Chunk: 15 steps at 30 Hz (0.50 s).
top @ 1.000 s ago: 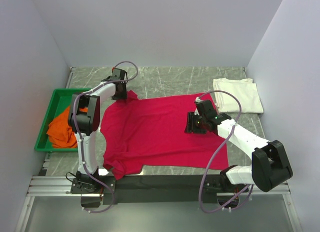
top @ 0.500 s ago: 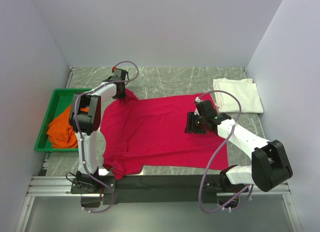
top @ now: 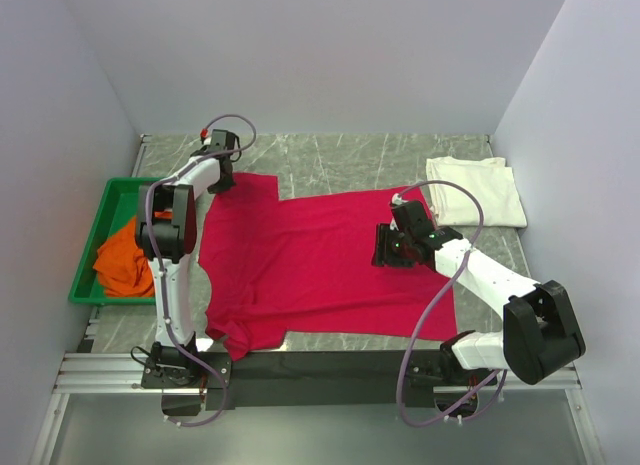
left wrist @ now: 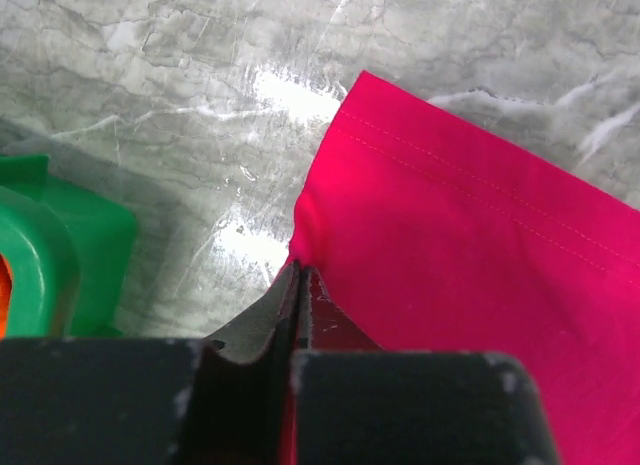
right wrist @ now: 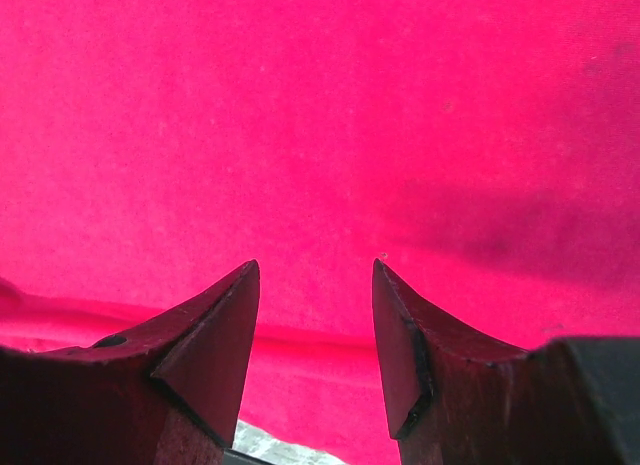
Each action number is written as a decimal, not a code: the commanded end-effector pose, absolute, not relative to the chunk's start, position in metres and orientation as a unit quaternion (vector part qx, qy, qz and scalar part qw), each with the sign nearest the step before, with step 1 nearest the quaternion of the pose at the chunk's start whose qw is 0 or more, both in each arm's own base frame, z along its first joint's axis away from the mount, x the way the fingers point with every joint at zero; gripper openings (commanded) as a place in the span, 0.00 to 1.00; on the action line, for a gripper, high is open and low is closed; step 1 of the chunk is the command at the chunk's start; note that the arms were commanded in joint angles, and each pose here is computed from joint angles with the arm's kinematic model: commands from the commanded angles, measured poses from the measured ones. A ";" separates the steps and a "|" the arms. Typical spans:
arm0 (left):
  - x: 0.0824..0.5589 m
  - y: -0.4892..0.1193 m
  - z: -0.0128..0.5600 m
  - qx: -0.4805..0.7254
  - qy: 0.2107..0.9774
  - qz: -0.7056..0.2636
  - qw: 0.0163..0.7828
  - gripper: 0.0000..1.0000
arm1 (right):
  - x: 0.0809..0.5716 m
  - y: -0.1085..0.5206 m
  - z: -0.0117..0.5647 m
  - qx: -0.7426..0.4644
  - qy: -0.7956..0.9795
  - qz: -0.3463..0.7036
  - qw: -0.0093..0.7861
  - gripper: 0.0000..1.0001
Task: Fold and stack the t-shirts
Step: Flatten the tshirt out
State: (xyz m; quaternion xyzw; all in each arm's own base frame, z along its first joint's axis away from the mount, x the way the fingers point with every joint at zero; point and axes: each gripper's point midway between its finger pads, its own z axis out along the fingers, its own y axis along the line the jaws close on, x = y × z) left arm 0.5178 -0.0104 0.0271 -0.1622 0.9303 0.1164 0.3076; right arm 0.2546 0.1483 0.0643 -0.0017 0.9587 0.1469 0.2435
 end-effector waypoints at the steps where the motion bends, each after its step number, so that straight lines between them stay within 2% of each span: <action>1: 0.528 -0.005 0.044 -0.183 0.919 0.124 0.327 0.07 | 0.271 0.145 0.081 0.010 0.949 0.140 0.283 0.56; 3: 0.536 -0.006 0.059 -0.190 0.911 0.116 0.347 0.11 | 0.279 0.142 0.088 0.024 0.946 0.129 0.296 0.56; 6: 0.548 -0.012 0.092 -0.201 0.897 0.089 0.383 0.27 | 0.298 0.133 0.097 0.052 0.943 0.109 0.310 0.56; 7: 0.551 -0.014 0.110 -0.203 0.890 0.076 0.401 0.39 | 0.306 0.131 0.100 0.061 0.942 0.107 0.312 0.56; 10: 0.549 -0.028 0.146 -0.206 0.878 0.038 0.431 0.63 | 0.321 0.122 0.102 0.090 0.941 0.106 0.309 0.56; 13: 0.527 -0.046 0.164 -0.208 0.879 0.014 0.429 0.76 | 0.329 0.116 0.095 0.105 0.945 0.096 0.295 0.56; 15: 0.506 -0.061 0.159 -0.215 0.886 -0.001 0.410 0.78 | 0.332 0.114 0.093 0.104 0.948 0.089 0.288 0.56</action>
